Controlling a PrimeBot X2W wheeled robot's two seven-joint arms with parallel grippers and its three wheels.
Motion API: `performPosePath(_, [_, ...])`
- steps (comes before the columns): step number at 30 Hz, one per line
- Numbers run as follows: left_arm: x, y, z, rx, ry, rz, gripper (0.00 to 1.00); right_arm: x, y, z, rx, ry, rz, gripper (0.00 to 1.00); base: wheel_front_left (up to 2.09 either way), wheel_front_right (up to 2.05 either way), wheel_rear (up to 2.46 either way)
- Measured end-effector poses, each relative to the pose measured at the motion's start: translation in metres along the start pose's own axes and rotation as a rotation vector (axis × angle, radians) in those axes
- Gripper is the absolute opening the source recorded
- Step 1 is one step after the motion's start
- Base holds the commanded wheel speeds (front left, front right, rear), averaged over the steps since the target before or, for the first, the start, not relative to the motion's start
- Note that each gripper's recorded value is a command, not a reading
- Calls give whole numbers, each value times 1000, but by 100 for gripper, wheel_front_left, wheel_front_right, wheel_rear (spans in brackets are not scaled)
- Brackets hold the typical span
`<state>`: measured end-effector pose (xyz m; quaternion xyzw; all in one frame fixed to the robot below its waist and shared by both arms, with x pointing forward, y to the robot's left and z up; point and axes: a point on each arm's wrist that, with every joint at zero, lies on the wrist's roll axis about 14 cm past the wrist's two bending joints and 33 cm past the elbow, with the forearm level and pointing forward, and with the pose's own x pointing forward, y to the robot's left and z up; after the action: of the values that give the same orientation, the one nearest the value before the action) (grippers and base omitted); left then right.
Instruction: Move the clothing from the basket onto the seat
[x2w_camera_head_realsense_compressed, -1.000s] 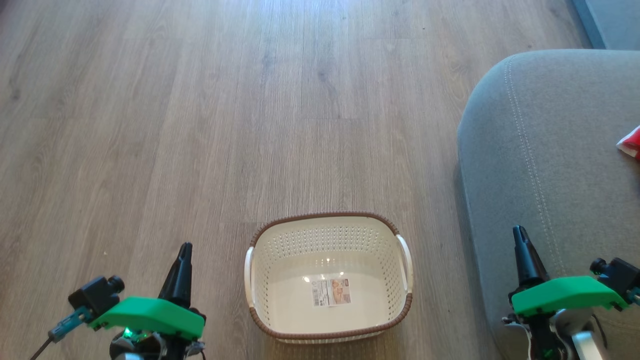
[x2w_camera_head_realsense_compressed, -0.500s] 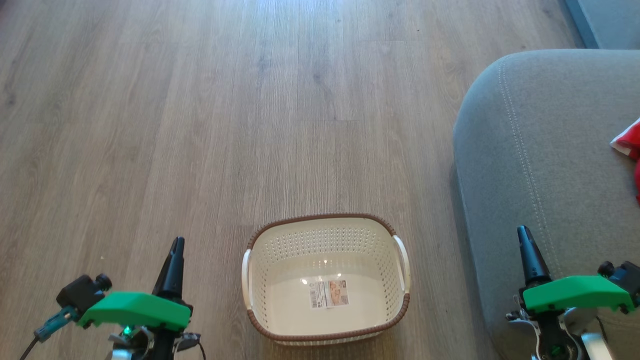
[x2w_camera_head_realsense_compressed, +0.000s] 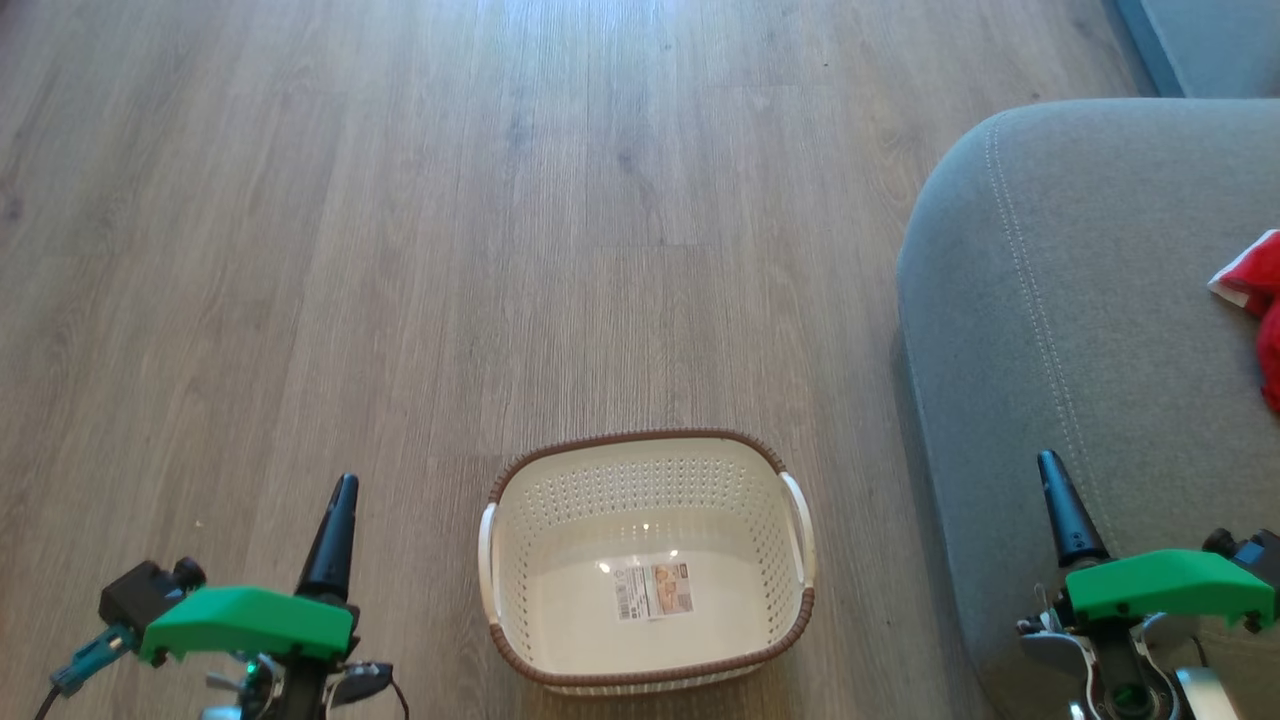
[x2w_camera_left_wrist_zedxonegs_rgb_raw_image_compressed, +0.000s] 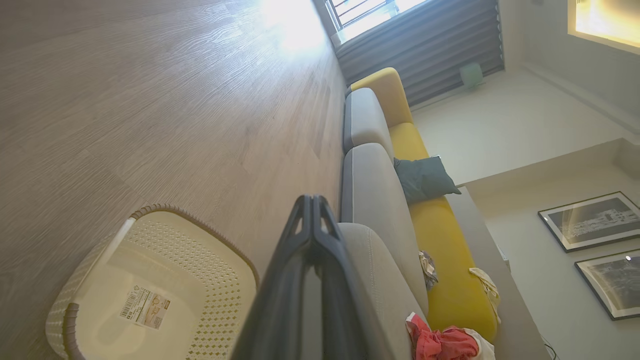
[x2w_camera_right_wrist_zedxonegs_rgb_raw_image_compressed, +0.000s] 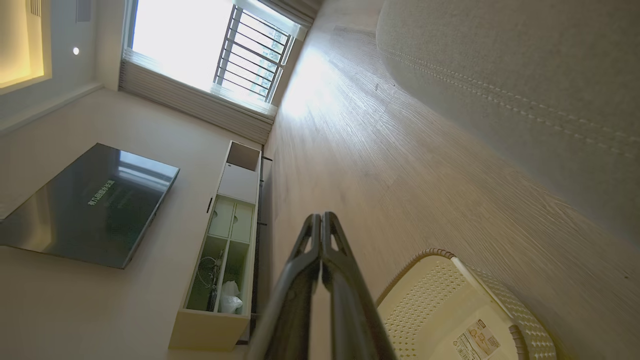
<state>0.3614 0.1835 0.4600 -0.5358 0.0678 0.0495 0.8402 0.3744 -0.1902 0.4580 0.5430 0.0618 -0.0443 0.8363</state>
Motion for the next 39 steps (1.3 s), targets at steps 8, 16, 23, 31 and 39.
performPosePath(8, [1,-1,-1,-86,13,-6,0,-1,-1,5,82,-11,-2,0,0,0,0])
performPosePath(16, [3,-2,3,-160,10,-11,0,-2,0,8,152,-15,3,0,0,0,0])
performPosePath(23, [6,-8,4,-234,18,-35,0,-1,6,13,224,-20,24,0,0,0,0])
performPosePath(31, [7,-9,8,-319,15,-49,0,-3,5,19,307,-30,31,0,0,0,0])
performPosePath(39, [8,-12,8,-403,27,-65,0,-5,6,23,387,-38,42,0,0,0,0])
